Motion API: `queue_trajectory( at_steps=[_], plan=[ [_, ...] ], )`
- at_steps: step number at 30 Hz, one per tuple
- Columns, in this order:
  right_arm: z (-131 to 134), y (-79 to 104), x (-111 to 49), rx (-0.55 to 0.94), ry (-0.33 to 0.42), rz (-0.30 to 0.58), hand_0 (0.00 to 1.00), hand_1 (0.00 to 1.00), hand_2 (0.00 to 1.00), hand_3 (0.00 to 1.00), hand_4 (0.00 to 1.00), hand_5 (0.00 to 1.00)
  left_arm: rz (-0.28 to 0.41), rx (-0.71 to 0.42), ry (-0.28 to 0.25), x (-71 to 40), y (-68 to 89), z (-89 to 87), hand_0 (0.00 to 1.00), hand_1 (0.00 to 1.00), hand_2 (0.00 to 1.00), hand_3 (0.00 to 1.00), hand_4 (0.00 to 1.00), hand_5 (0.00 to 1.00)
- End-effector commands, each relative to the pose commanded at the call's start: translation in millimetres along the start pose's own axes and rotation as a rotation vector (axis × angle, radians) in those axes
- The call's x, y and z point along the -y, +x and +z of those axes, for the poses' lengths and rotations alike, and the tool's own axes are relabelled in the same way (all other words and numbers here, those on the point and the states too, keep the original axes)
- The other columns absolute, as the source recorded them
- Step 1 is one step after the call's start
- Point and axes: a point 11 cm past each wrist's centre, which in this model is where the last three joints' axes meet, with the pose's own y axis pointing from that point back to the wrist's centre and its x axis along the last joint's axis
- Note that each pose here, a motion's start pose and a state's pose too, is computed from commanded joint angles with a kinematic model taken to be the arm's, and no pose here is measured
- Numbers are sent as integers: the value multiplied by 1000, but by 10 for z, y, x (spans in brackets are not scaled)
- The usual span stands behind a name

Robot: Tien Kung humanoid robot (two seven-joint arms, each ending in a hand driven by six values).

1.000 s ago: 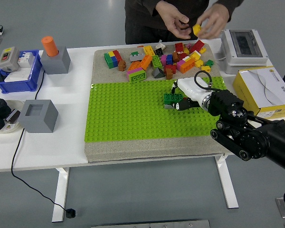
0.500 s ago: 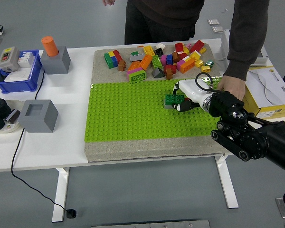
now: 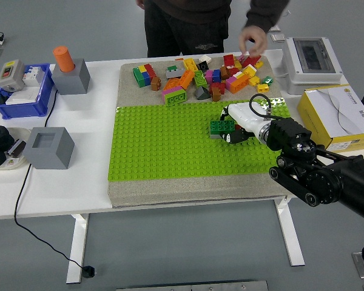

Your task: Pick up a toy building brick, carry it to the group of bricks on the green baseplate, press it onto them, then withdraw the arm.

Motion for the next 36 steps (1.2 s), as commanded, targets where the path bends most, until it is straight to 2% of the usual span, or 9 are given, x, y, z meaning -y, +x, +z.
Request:
queue_trajectory(
  at_steps=[14,17,18,23,24,29,30,35,36],
  plan=[
    [-24,-6,-8,4,9,-4,763,745,802,693,689,253,-1,2,2,0,3,-4,785,777,721,434,998,825],
    [-58,34,-20,13,23,3,763,745,802,693,689,253,-1,2,2,0,6,-3,785,777,721,434,998,825],
    [-69,50,-25,16,28,6,766,751,821,733,752,251,-1,1,2,0,6,-3,784,778,721,434,998,826],
    [-94,162,-97,39,48,27,766,751,821,733,752,251,-3,-3,2,1,0,-9,784,778,721,434,998,826],
    [-85,187,-127,41,51,34,785,770,841,789,930,400,-3,-5,2,3,-2,-13,784,778,721,434,998,827],
    [-73,271,-260,20,67,76,785,770,841,789,930,400,-6,-10,4,7,-12,-32,784,778,721,434,998,827],
    [-91,280,-286,15,75,83,791,776,847,677,928,516,-6,-10,5,8,-14,-36,784,778,720,433,998,827],
    [-103,204,-319,10,81,72,791,776,847,677,928,516,-7,-11,7,9,-19,-45,784,778,720,433,998,827],
    [-105,187,-318,10,81,69,792,778,853,655,920,551,-7,-11,7,10,-19,-46,783,779,720,434,998,827]
  ],
)
